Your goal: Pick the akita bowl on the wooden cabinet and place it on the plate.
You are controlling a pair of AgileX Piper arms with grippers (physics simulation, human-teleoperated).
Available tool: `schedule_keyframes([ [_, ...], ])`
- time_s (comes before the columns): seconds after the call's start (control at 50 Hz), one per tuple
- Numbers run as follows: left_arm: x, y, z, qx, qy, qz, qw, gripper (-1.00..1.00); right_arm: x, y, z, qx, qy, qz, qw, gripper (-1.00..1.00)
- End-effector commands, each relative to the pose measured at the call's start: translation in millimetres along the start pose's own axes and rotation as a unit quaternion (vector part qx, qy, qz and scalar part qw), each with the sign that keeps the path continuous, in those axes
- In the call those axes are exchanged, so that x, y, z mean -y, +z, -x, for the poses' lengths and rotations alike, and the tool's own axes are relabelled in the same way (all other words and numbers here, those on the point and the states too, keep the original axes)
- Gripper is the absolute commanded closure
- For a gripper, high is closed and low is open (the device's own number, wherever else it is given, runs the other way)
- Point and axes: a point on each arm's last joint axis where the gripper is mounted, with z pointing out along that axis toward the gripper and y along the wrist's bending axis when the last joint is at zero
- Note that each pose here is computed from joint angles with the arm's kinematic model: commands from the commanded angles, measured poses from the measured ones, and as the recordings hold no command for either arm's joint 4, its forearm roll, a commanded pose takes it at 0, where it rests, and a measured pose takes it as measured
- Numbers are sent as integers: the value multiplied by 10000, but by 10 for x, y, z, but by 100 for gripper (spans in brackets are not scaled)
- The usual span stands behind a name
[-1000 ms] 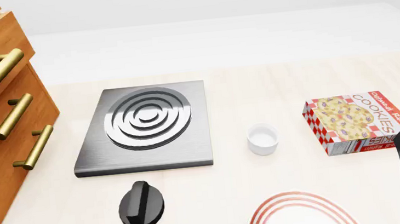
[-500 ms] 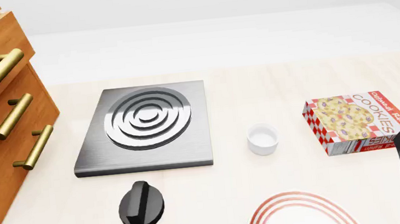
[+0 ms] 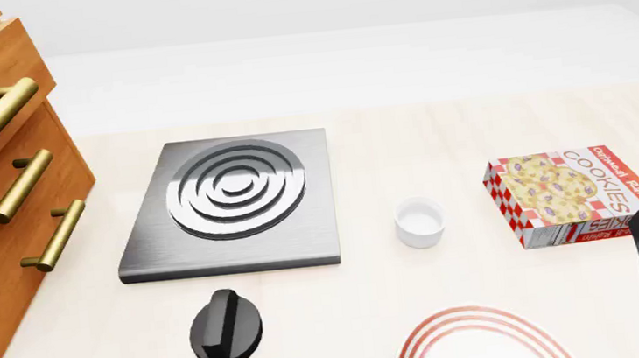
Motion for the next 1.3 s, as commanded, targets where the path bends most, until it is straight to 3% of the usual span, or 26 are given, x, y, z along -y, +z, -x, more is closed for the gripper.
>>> schedule_keyframes([
  [0.02,44,10,-115,-190,65,-171,9997,100,0,0,0,-1,0,0,10000,-100],
  [0.64,139,111,-475,-856,488,-478,9940,100,0,0,0,-1,-1,0,10000,-100],
  [1.12,259,111,-665,-1276,841,-744,9855,100,0,0,0,0,-2,0,10000,-100],
  [1.3,291,201,-850,-1575,926,-810,9798,100,0,0,0,-1,-1,0,10000,-100],
])
